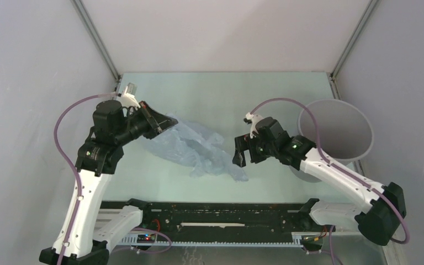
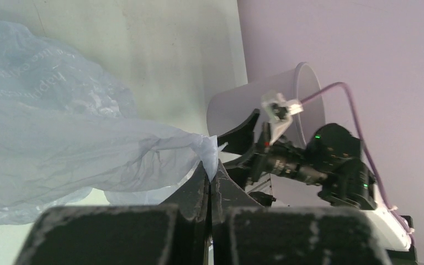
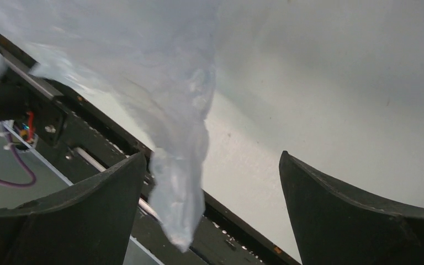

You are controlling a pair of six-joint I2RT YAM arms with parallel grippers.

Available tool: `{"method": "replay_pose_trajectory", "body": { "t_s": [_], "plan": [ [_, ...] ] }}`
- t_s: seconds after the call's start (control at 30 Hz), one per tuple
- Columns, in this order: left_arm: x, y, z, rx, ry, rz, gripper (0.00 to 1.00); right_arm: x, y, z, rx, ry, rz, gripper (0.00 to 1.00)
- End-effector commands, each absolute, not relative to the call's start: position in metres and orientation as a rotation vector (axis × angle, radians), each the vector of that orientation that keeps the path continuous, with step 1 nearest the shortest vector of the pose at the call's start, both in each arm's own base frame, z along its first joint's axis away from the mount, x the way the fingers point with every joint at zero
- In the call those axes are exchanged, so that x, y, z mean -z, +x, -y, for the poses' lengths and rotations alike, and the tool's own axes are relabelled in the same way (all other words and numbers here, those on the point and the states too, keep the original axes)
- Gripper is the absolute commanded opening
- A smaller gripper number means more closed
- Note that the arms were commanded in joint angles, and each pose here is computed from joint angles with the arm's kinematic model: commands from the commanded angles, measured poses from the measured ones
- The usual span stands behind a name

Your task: Put the trash bags into the trash bin

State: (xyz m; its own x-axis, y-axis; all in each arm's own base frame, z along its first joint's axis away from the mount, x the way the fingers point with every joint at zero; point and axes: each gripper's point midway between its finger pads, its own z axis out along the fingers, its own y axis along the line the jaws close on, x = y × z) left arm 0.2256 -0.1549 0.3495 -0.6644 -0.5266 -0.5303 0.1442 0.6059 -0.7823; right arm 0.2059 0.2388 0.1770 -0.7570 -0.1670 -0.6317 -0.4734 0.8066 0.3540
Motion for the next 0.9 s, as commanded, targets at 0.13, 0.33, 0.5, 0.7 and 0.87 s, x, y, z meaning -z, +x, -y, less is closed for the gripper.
{"method": "replay_pose_trajectory", "body": {
  "t_s": [0.13,0.33,0.5,0.7,0.87],
  "plan": [
    [-0.358,0.224,0.159,1.129,-0.280,-2.029,0.00,-0.153,0.188,-0.275,-0.879,-0.564,-2.411,0.99],
    [-0.362,0.227,0.159,1.128,-0.282,-2.025,0.00,-0.134,0.184,-0.270,-0.735,-0.477,-2.480,0.98],
    [-0.360,0.231,0.159,1.116,-0.283,-2.041,0.00,-0.110,0.195,-0.251,-0.507,-0.430,-2.523,0.89],
    [-0.349,0.232,0.151,1.016,-0.270,-2.100,0.00,-0.125,0.193,-0.255,-0.566,-0.456,-2.472,0.49],
    [-0.335,0.225,0.128,0.821,-0.275,-2.156,0.31,-0.165,0.191,-0.262,-0.787,-0.379,-2.446,0.00]
  ]
}}
